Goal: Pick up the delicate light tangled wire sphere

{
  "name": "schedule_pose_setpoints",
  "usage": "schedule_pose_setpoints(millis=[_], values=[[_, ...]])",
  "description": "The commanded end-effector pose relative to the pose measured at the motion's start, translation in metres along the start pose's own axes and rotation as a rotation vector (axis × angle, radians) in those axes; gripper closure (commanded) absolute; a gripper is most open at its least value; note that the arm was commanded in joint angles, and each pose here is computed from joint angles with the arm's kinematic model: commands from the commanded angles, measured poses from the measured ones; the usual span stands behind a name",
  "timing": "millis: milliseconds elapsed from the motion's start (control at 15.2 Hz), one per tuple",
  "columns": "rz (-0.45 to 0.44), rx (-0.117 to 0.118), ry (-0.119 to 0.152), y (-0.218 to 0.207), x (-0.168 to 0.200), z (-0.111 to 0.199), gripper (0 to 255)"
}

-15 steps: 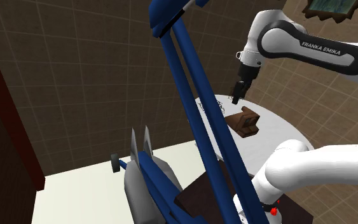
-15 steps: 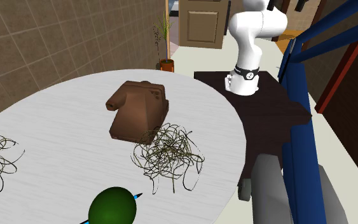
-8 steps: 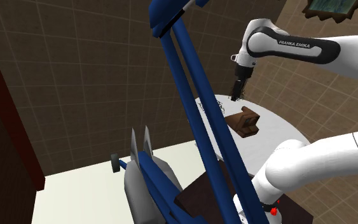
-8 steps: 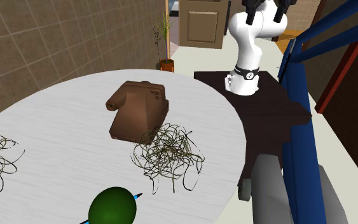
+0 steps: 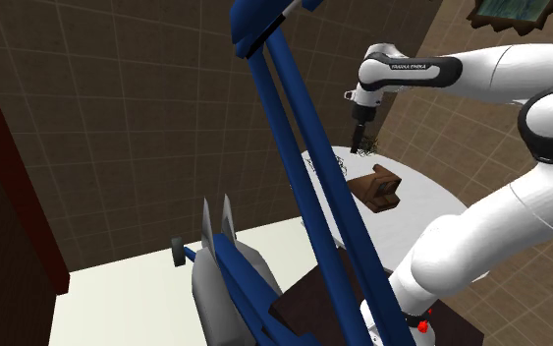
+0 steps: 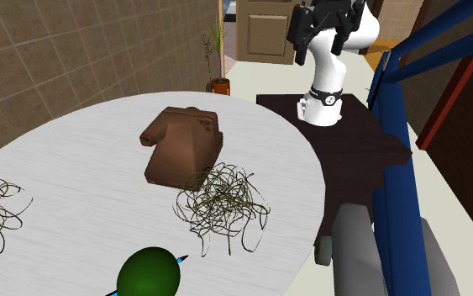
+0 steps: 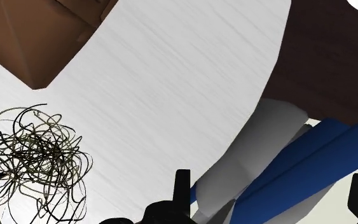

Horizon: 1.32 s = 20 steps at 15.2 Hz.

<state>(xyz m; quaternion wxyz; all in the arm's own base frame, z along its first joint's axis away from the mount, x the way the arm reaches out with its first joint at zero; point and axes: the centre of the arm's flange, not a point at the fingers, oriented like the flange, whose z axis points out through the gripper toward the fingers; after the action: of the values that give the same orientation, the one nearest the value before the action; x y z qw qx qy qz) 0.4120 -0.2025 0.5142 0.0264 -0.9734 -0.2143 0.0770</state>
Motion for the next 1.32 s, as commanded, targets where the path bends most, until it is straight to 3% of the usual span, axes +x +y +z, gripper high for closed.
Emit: schedule_pose_setpoints(millis=[0, 1254], values=[[-0.045, 0.012, -0.008, 0.025, 0.01, 0.01, 0], [-0.437, 0.136, -0.081, 0.23, 0.154, 0.109, 0]])
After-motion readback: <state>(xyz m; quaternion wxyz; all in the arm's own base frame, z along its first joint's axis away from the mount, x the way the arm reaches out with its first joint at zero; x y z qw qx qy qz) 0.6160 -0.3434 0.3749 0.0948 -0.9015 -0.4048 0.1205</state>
